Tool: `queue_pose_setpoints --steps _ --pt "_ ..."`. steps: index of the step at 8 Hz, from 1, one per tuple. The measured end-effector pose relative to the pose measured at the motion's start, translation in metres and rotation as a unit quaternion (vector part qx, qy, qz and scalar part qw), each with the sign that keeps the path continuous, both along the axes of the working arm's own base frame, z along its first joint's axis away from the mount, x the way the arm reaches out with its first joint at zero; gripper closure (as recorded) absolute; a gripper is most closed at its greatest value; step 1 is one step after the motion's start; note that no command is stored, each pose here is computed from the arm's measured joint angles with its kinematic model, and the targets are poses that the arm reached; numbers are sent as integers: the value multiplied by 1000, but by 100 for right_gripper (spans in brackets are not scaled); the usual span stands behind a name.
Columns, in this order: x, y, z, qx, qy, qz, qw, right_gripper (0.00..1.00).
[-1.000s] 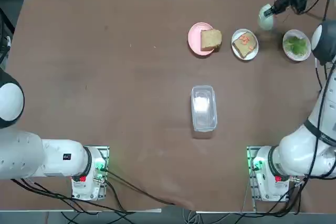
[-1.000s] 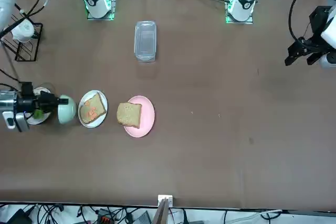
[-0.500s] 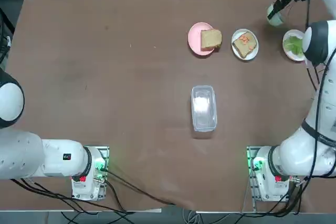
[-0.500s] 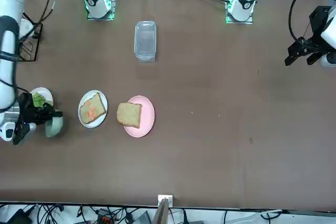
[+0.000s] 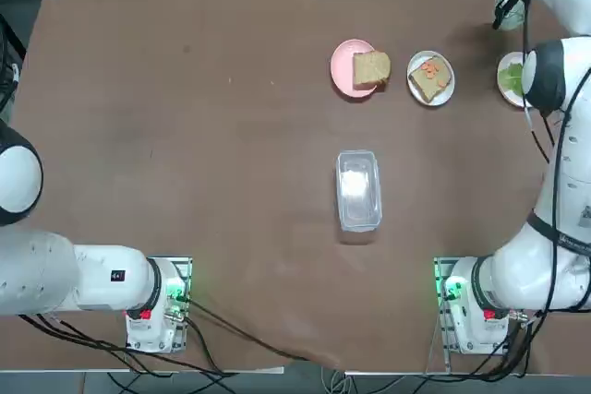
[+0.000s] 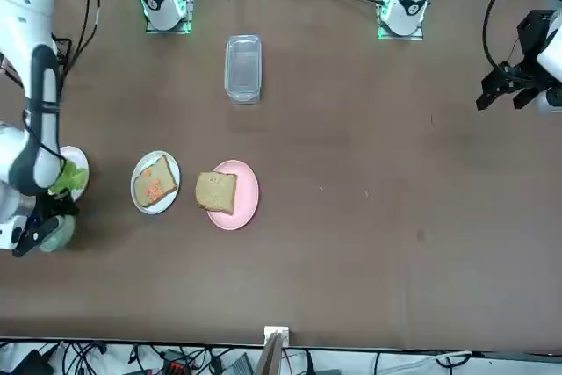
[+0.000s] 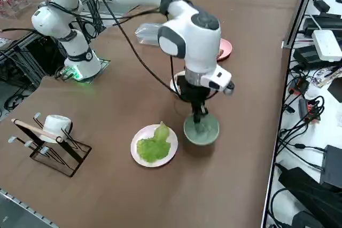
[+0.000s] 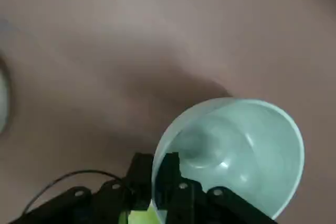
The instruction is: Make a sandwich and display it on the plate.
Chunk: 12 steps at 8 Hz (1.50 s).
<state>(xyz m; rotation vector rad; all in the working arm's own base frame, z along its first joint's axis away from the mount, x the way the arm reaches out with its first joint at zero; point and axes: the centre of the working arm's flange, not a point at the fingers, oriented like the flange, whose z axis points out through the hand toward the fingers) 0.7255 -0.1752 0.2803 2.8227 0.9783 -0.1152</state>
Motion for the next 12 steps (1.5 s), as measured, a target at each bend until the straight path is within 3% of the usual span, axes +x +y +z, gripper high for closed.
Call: queue_pose_setpoints --steps 2,8,12 --pt "3 -18 -26 -33 -18 10 999 94" --pt "1 -47 -72 -52 -55 -39 996 92" --pt "4 -45 -65 -52 -59 -43 996 25"
